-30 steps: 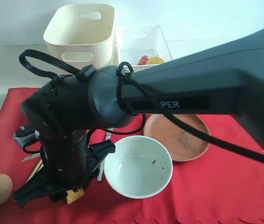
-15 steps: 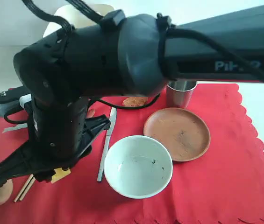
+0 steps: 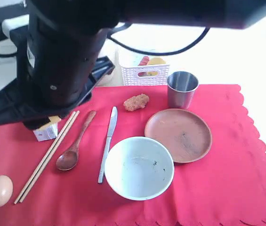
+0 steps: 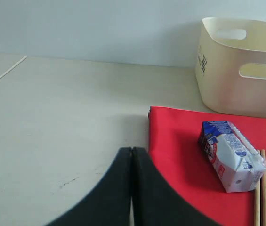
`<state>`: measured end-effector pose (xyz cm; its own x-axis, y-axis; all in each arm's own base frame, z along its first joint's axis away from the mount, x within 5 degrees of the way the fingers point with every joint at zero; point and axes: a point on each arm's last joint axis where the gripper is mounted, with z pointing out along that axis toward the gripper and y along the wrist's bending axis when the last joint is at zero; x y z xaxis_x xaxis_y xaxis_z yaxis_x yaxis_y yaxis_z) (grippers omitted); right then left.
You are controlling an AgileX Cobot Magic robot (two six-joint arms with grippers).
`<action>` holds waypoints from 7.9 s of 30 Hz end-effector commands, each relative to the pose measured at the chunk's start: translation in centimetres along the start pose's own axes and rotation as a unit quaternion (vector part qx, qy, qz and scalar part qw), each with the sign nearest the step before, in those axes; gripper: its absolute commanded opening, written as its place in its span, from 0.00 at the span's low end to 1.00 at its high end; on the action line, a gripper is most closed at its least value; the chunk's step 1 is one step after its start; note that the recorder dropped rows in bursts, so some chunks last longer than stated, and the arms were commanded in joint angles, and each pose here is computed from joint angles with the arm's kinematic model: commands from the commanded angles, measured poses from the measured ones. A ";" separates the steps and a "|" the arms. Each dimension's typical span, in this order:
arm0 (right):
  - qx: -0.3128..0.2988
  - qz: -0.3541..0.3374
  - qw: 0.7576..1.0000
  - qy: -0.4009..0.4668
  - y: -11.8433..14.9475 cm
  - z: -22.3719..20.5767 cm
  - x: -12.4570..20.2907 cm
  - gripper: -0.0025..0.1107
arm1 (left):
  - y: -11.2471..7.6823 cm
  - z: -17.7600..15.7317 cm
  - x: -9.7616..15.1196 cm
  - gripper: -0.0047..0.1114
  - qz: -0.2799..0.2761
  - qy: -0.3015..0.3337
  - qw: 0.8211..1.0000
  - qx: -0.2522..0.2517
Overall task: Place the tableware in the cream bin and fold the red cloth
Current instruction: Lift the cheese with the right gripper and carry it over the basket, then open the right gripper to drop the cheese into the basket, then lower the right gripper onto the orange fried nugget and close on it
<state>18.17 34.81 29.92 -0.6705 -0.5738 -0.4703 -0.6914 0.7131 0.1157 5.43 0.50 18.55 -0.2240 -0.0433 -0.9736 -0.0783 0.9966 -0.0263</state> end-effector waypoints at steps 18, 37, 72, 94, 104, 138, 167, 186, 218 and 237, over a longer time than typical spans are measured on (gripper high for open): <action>0.081 0.034 0.983 -0.161 -6.8 -8.1 -6.5 0.02 | 0.0 0.0 0.0 0.04 -0.001 -0.003 1.000 0.000; 0.152 0.161 0.956 -0.192 -20.2 -5.4 -8.2 0.02 | 0.0 0.0 0.0 0.04 -0.001 -0.003 1.000 0.000; 0.150 0.200 0.961 -0.117 -27.8 13.8 -5.9 0.08 | 0.0 0.0 0.0 0.04 -0.001 -0.003 1.000 0.000; 0.183 0.196 0.961 -0.066 -27.3 9.2 -5.8 0.58 | 0.0 0.0 0.0 0.04 -0.001 -0.003 1.000 0.000; 0.190 0.200 0.958 -0.080 -26.1 3.0 -6.4 0.58 | 0.0 0.0 0.0 0.04 -0.001 -0.003 1.000 0.000; -0.063 -0.080 0.995 -0.007 -20.6 0.9 -5.7 0.58 | 0.0 0.0 0.0 0.04 -0.001 -0.003 1.000 0.000; -0.101 -0.373 0.921 0.048 -22.0 7.8 -4.0 0.58 | 0.0 0.0 0.0 0.04 -0.001 -0.003 1.000 0.000; -0.064 -0.421 0.897 0.115 -24.4 13.9 -2.1 0.58 | 0.0 0.0 0.0 0.04 -0.001 -0.003 1.000 0.000; -0.051 -0.408 0.903 0.123 -25.4 18.0 -0.9 0.50 | 0.0 0.0 0.0 0.04 -0.001 -0.003 1.000 0.000; -0.044 -0.371 0.920 0.114 -25.1 16.3 -1.6 0.02 | 0.0 0.0 0.0 0.04 -0.001 -0.003 1.000 0.000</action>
<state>40.94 24.56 12.15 -0.0133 -0.9714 -0.2369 -0.9964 0.0326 -0.0781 5.43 0.50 18.55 -0.2240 -0.0433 -0.9736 -0.0783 0.9966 -0.0263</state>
